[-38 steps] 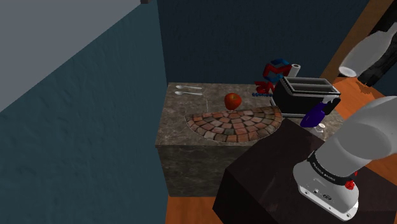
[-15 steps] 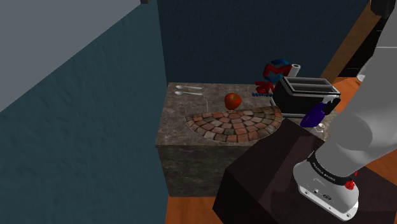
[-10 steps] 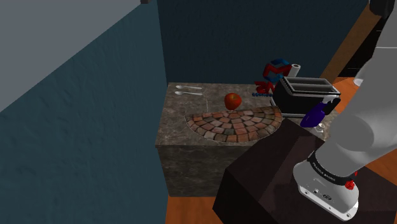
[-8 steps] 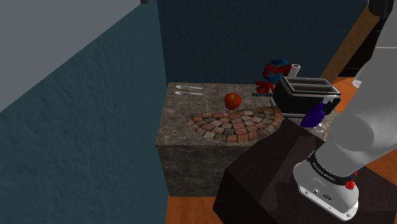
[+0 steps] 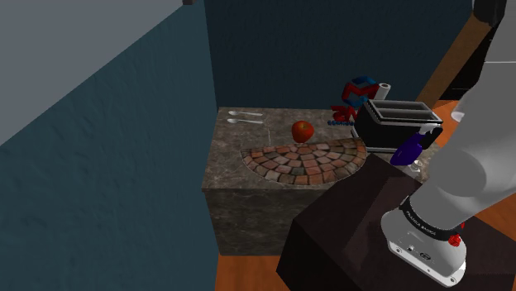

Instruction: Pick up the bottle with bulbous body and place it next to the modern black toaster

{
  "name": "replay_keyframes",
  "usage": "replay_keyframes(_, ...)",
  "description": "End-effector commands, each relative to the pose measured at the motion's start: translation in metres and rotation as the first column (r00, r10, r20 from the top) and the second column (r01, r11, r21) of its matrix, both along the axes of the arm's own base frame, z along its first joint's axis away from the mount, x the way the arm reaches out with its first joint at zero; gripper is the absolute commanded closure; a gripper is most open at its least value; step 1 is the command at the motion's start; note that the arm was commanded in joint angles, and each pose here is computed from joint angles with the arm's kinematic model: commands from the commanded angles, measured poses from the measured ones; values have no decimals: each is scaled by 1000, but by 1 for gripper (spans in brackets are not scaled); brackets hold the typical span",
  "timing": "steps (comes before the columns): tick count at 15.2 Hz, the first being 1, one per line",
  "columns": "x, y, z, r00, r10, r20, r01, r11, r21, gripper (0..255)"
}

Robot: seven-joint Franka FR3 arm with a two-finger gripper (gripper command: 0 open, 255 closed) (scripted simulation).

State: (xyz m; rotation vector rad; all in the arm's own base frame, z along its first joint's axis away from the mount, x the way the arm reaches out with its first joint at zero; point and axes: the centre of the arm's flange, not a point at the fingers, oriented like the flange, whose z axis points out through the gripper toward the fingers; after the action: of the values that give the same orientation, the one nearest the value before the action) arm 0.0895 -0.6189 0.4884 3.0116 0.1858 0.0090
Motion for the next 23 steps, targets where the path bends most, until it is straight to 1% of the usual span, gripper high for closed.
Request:
replay_keyframes(1, -2, 1, -11, 1000, 0, 0, 0, 1000, -1, 255)
replay_keyframes(23, -2, 1, -127, 1000, 0, 0, 0, 1000, -1, 255)
